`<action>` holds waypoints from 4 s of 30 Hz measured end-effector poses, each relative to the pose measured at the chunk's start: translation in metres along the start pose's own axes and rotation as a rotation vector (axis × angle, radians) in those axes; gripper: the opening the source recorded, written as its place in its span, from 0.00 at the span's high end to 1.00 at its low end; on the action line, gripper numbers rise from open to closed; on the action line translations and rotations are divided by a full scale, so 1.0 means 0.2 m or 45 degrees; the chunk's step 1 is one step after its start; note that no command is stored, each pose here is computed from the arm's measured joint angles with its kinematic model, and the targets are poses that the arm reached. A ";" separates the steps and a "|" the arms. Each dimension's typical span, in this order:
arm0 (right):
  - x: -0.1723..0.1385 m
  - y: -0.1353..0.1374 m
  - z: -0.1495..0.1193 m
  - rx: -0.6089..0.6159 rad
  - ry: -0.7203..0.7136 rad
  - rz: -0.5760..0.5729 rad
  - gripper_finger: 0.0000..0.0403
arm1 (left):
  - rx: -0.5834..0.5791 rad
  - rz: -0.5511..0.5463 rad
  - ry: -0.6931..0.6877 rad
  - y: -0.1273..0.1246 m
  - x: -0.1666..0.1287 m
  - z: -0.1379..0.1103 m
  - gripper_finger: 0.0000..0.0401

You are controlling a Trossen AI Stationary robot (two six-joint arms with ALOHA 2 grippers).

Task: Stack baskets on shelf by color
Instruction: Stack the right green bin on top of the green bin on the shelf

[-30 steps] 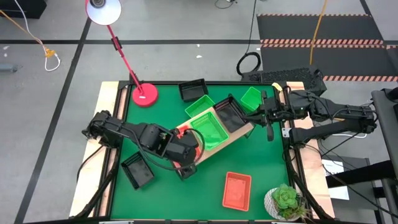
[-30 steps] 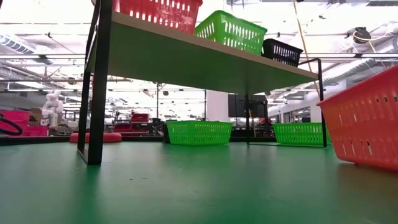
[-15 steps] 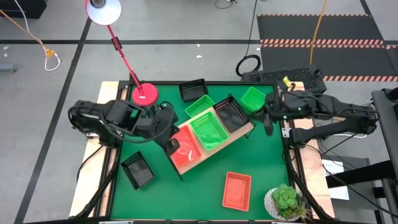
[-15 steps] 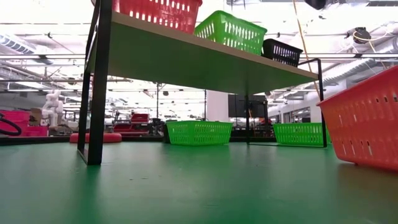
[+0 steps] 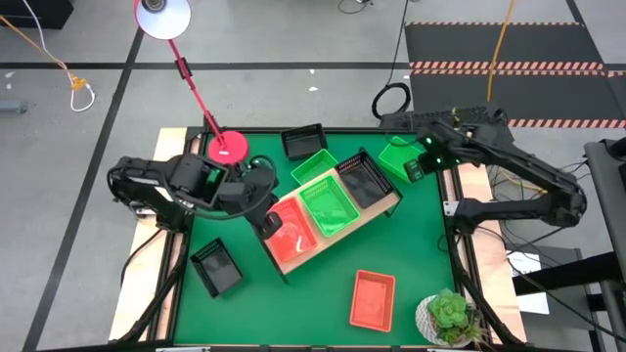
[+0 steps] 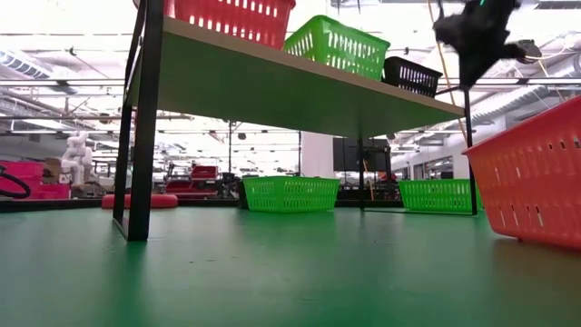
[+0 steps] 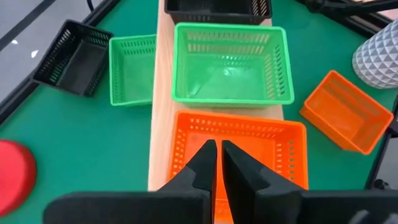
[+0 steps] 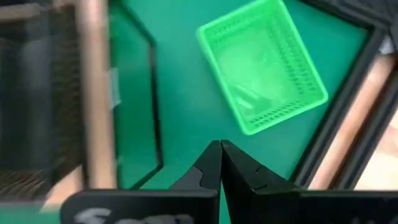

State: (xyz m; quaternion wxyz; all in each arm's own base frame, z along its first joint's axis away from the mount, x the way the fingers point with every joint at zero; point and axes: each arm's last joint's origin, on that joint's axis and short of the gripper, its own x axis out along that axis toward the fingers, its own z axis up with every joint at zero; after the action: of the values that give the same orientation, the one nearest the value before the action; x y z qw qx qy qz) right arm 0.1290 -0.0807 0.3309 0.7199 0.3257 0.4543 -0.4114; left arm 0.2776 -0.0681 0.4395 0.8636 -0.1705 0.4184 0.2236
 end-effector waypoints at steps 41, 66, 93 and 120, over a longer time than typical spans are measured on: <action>0.71 -0.33 -0.12 1.301 0.082 -0.192 0.59 | 0.065 0.046 0.107 0.05 0.20 -0.01 0.94; 0.45 -0.34 -0.10 1.485 -0.477 0.025 0.99 | 0.119 -0.055 0.170 -0.01 0.18 -0.06 0.94; -0.55 0.26 0.52 0.197 -0.829 0.658 1.00 | 0.016 -0.100 0.005 0.15 -0.09 -0.07 0.94; -0.42 0.85 0.73 -1.300 -0.646 0.834 1.00 | -0.125 -0.262 -0.052 0.17 -0.32 -0.20 0.94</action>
State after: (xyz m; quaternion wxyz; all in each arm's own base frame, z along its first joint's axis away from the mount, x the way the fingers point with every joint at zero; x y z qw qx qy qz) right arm 0.3151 -0.1034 0.4798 0.9568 -0.0425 0.2858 0.0322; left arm 0.1995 -0.0746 0.4634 0.8809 -0.2502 0.3697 0.1574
